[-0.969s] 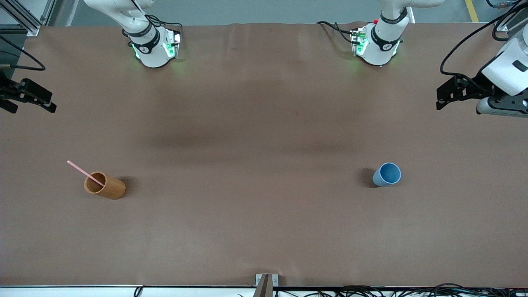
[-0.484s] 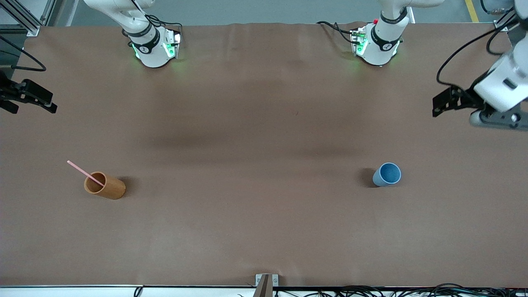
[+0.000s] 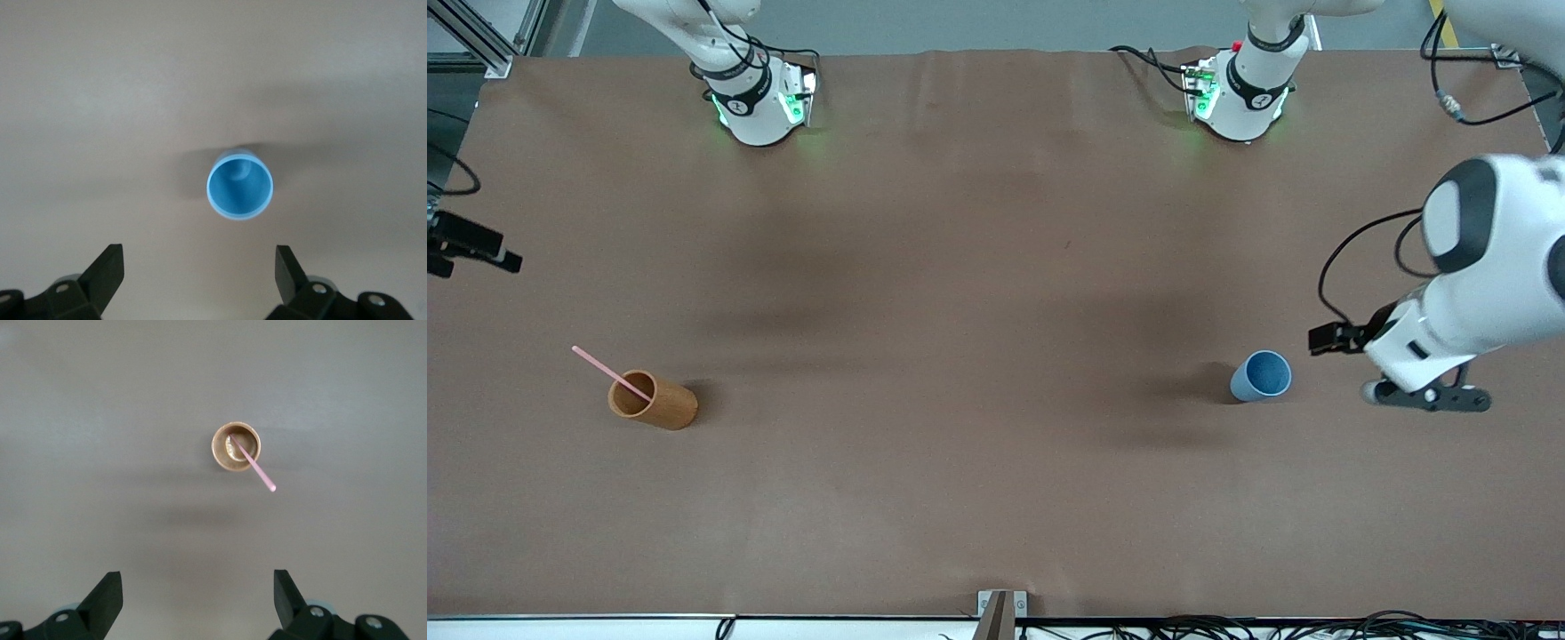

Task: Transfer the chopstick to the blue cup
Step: 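Reach the left gripper to the blue cup while the right gripper reaches the chopstick, then grasp the blue cup with the left gripper while the right gripper grasps the chopstick, then set the blue cup mid-table while the right gripper carries the chopstick over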

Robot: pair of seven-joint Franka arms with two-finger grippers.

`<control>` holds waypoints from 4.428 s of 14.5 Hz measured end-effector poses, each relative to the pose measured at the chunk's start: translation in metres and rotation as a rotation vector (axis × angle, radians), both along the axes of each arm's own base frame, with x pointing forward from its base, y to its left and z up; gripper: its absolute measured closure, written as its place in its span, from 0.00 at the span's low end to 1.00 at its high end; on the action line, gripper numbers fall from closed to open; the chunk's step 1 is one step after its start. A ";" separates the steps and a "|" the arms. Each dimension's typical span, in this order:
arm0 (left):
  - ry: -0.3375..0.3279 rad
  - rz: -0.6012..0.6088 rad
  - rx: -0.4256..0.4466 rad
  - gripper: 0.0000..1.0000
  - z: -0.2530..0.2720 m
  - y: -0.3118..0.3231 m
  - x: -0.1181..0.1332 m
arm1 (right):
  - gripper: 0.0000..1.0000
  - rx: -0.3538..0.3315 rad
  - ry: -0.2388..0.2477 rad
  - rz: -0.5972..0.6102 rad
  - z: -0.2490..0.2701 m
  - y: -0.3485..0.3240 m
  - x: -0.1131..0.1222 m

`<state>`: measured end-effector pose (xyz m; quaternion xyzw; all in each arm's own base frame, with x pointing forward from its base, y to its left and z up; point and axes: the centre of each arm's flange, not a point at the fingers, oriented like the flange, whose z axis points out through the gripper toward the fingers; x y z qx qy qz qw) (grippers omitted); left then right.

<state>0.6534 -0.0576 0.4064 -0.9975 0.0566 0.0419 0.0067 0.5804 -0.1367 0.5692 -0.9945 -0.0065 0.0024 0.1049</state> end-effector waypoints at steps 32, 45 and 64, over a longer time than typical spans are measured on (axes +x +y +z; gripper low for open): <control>0.078 0.383 -0.036 0.95 -0.048 -0.317 -0.078 | 0.90 0.278 -0.163 0.105 -0.186 -0.072 0.018; 0.014 0.554 -0.082 0.95 -0.131 -0.406 -0.103 | 0.90 -0.162 0.017 0.113 0.006 0.142 0.043; -0.080 0.233 -0.034 0.00 0.109 -0.174 -0.034 | 0.90 -0.119 -0.118 -0.272 0.007 0.598 -0.115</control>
